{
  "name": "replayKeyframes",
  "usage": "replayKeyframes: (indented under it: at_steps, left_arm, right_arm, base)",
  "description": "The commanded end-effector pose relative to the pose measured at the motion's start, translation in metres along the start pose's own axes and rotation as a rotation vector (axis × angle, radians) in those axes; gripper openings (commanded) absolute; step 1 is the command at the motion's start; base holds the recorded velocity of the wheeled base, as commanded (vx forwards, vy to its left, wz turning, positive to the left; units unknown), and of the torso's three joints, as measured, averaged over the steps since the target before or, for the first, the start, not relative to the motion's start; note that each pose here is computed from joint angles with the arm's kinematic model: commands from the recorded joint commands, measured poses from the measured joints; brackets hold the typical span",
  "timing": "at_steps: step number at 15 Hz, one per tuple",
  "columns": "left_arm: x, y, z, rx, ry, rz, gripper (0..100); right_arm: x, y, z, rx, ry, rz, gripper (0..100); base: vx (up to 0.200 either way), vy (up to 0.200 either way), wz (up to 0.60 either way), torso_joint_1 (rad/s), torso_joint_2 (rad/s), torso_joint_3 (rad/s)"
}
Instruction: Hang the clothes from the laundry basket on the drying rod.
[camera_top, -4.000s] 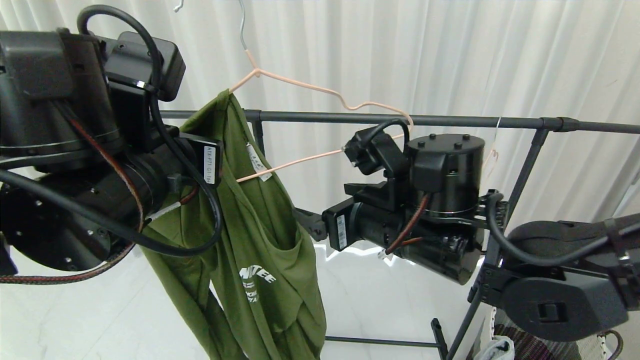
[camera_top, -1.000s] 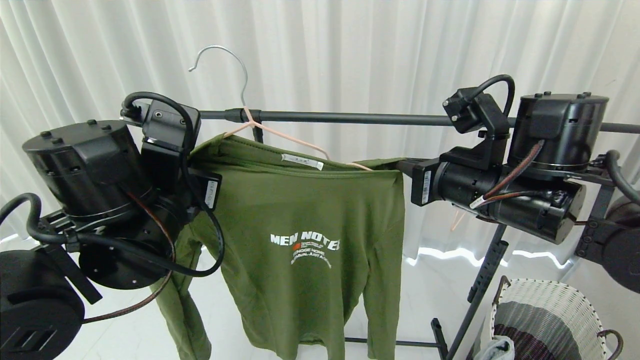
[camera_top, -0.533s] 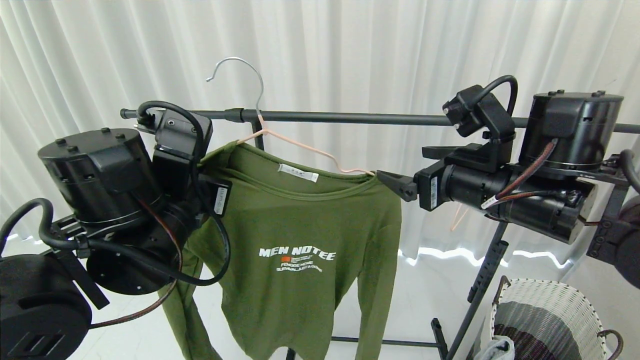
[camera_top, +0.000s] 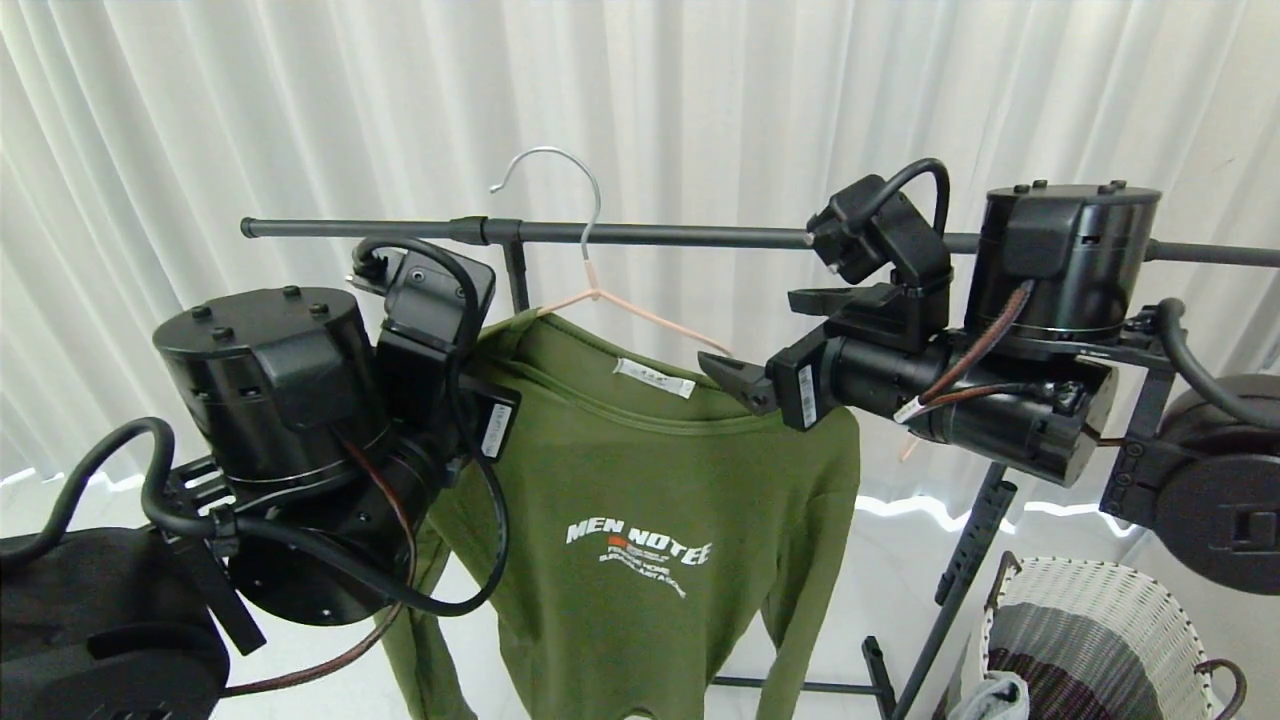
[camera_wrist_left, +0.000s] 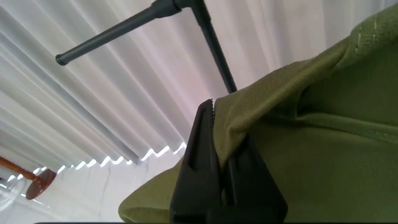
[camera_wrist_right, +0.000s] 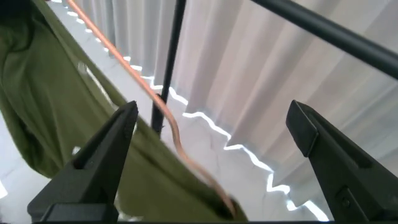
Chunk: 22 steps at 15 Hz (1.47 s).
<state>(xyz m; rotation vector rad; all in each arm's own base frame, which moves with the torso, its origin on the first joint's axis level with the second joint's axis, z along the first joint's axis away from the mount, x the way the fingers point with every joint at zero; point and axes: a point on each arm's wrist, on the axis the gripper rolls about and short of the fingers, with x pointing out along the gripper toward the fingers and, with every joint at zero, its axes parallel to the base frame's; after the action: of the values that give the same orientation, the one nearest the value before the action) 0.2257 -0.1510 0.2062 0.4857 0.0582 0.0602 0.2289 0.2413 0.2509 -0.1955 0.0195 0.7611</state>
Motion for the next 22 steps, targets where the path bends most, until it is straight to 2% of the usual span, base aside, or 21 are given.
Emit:
replayKeyframes:
  at_steps: [1, 3, 8, 14, 15, 22]
  left_arm:
    - [0.0, -0.007, -0.001, 0.011, 0.004, -0.016, 0]
    - [-0.001, -0.012, -0.001, 0.015, 0.012, -0.011, 0]
    - [-0.008, -0.023, 0.002, 0.023, 0.008, -0.026, 0]
    - [-0.009, -0.022, 0.005, 0.015, -0.003, -0.028, 0]
    - [-0.01, -0.023, 0.006, 0.015, -0.005, -0.032, 0]
    - [-0.009, -0.024, 0.008, 0.011, -0.01, -0.033, 0]
  right_arm:
    - [0.014, 0.003, -0.004, -0.029, 0.013, -0.012, 100]
    - [0.02, 0.005, -0.002, -0.05, 0.013, -0.048, 100]
    - [0.024, 0.012, -0.005, -0.13, 0.027, -0.049, 100]
    - [0.024, 0.021, -0.006, -0.137, 0.029, -0.038, 100]
    - [0.024, 0.021, -0.006, -0.137, 0.03, -0.037, 0]
    - [0.024, 0.022, -0.007, -0.136, 0.031, -0.034, 0]
  base:
    - [0.0, 0.0, 0.0, 0.0, 0.0, 0.0]
    - [0.0, 0.0, 0.0, 0.0, 0.0, 0.0]
    - [0.0, 0.0, 0.0, 0.0, 0.0, 0.0]
    - [0.0, 0.0, 0.0, 0.0, 0.0, 0.0]
    - [0.0, 0.0, 0.0, 0.0, 0.0, 0.0]
    - [0.0, 0.0, 0.0, 0.0, 0.0, 0.0]
